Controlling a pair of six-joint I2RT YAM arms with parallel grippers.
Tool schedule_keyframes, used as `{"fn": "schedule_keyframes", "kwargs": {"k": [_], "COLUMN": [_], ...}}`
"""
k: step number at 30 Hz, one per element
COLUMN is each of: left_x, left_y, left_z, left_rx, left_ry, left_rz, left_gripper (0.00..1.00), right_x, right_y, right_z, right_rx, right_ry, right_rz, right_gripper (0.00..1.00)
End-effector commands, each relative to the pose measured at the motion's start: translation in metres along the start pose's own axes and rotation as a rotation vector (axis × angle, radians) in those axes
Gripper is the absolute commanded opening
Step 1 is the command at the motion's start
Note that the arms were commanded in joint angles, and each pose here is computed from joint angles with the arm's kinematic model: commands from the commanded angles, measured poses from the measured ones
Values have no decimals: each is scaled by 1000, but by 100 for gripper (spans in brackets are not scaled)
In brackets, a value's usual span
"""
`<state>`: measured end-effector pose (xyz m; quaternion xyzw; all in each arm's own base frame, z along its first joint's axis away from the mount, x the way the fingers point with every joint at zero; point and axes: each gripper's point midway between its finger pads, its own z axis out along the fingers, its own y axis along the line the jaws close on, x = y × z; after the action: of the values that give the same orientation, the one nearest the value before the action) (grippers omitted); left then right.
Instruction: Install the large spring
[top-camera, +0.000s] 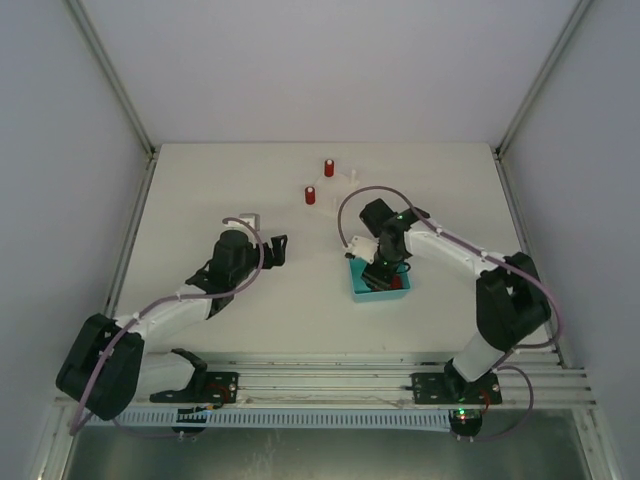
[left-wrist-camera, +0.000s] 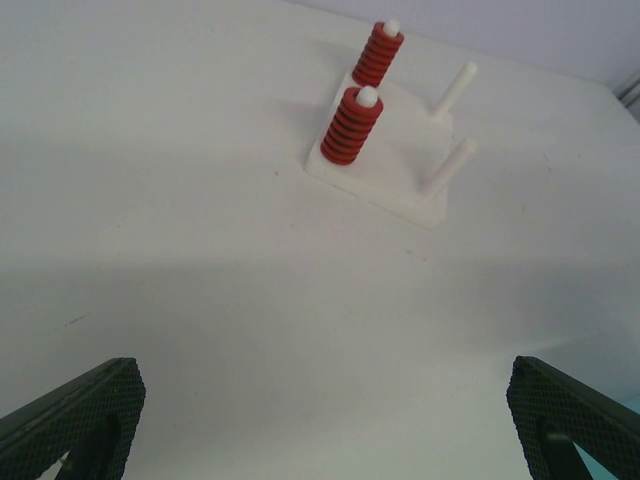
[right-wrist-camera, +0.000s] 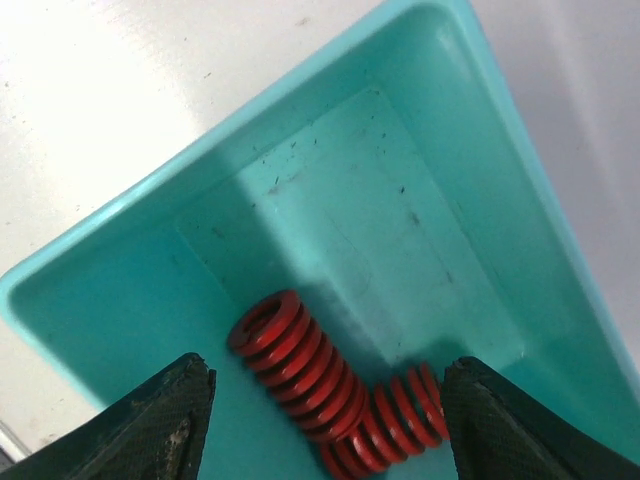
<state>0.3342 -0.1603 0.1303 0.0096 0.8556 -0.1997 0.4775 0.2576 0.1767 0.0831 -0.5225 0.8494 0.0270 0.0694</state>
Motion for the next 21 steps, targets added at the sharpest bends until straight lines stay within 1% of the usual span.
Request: {"fn": "schedule_keyframes", "kwargs": {"k": [1,7,12,15,19,20,21], "left_x": [-12,-14,-13,-11,-11,-10,-11], "left_y": [0,1,1,3,2,3,2], "left_z": [-7,-11,-10,-8,-7,-7,-7], "left_rx": [0,-4,-6,-12,-10,-11,-11], "left_ry": [-55,-68,-68,-60,-58,-56,-57], "left_rz": [-1,4,6,9,11,11,11], "left_gripper": [99,99,99,99,99,99,99], "right_x": [-1,2,14,16,17,17,17], "right_y": [4,-1,-7,-17,-19,-20,-21], "right_z": [5,25,54,64,62,61,59], "right_rx": [-69,-71,-60,-16,-17,-12,-7], "right_ry": [40,86,170,156,133,128,125], "right_rz": [-69,-113,-88,-50,-31,-28,-17], "right_gripper": [66,67,65,59,54,51,46]}}
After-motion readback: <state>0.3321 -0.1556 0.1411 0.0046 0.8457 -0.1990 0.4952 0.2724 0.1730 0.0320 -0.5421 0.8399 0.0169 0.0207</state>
